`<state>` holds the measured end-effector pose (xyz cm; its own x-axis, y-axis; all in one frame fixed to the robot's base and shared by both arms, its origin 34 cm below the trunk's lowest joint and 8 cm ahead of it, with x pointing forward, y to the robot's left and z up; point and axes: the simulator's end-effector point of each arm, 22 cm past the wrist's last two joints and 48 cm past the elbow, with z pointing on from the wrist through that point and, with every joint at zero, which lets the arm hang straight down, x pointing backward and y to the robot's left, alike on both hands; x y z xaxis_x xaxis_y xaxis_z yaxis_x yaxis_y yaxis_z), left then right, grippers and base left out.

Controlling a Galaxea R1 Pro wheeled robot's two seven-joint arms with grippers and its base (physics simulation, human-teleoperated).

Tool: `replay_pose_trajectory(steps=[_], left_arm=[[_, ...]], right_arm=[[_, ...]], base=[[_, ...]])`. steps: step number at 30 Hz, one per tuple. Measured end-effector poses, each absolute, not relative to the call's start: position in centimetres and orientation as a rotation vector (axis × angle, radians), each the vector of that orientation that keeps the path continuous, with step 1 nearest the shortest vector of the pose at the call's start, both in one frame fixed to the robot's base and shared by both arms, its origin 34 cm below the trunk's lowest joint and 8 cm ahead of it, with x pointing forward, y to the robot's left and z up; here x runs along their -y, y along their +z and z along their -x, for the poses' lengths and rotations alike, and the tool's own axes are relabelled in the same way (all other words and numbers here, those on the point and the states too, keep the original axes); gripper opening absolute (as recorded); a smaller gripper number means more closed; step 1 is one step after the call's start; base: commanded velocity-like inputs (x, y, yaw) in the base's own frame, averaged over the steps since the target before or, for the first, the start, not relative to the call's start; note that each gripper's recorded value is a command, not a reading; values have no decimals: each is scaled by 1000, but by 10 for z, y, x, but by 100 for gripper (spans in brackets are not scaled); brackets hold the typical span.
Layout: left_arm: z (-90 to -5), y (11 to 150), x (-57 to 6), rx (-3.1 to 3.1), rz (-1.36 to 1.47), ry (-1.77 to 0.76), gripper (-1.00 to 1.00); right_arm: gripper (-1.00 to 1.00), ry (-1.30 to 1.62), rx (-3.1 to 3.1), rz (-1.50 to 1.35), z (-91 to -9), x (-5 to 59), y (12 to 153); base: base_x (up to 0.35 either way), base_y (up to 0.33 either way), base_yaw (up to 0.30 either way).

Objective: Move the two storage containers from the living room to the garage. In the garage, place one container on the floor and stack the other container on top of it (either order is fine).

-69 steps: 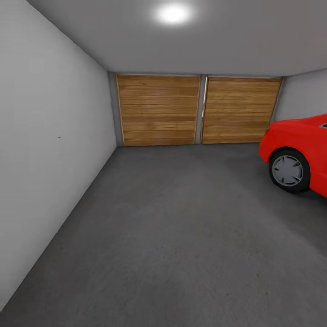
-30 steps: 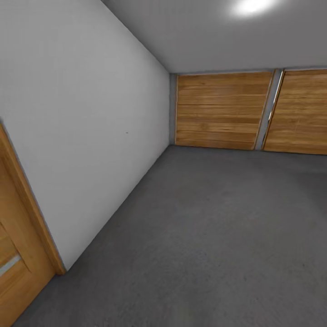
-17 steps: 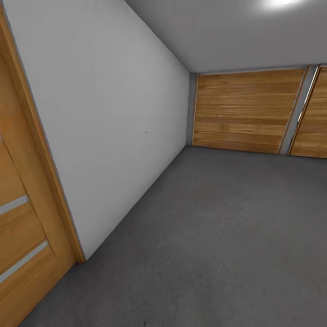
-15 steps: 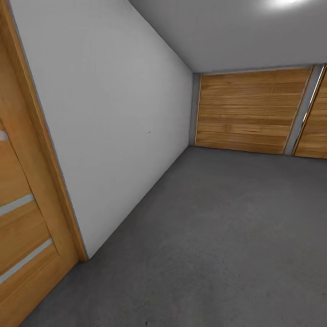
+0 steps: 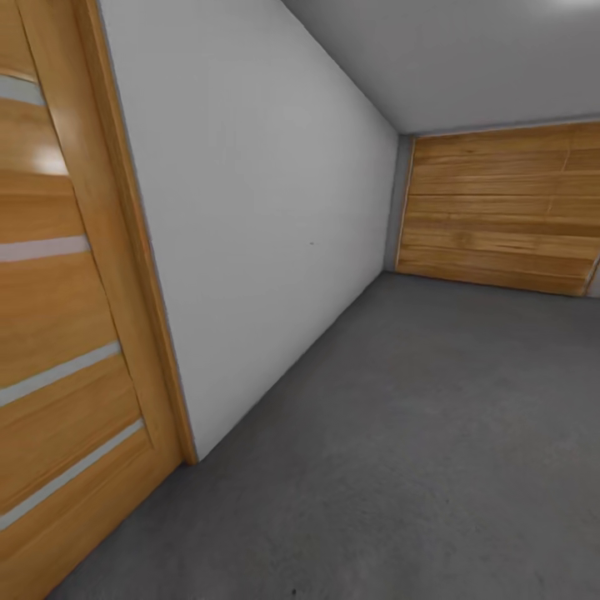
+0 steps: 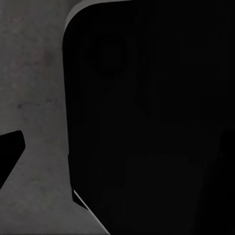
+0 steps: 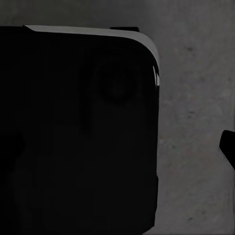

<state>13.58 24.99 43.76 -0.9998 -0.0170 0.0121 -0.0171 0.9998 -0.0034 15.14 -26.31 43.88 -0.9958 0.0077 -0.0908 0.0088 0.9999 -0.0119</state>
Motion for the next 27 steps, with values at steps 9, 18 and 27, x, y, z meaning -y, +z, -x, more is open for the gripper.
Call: replay_pose_trajectory(steps=[9, 18, 27], left_arm=[[-137, 438, -249, 3133, -31, 7, 100], [-140, 438, -248, 3139, -33, 9, 100], [-149, 438, -245, 3160, -56, 15, 100]], right_arm=[[100, -15, -3046, -13, -153, 261, 439], [100, -11, -3041, -17, -155, 259, 439], [100, -13, -3035, -14, -157, 260, 439]], base=[[0, 0, 293], [0, 0, 282], [0, 0, 272]])
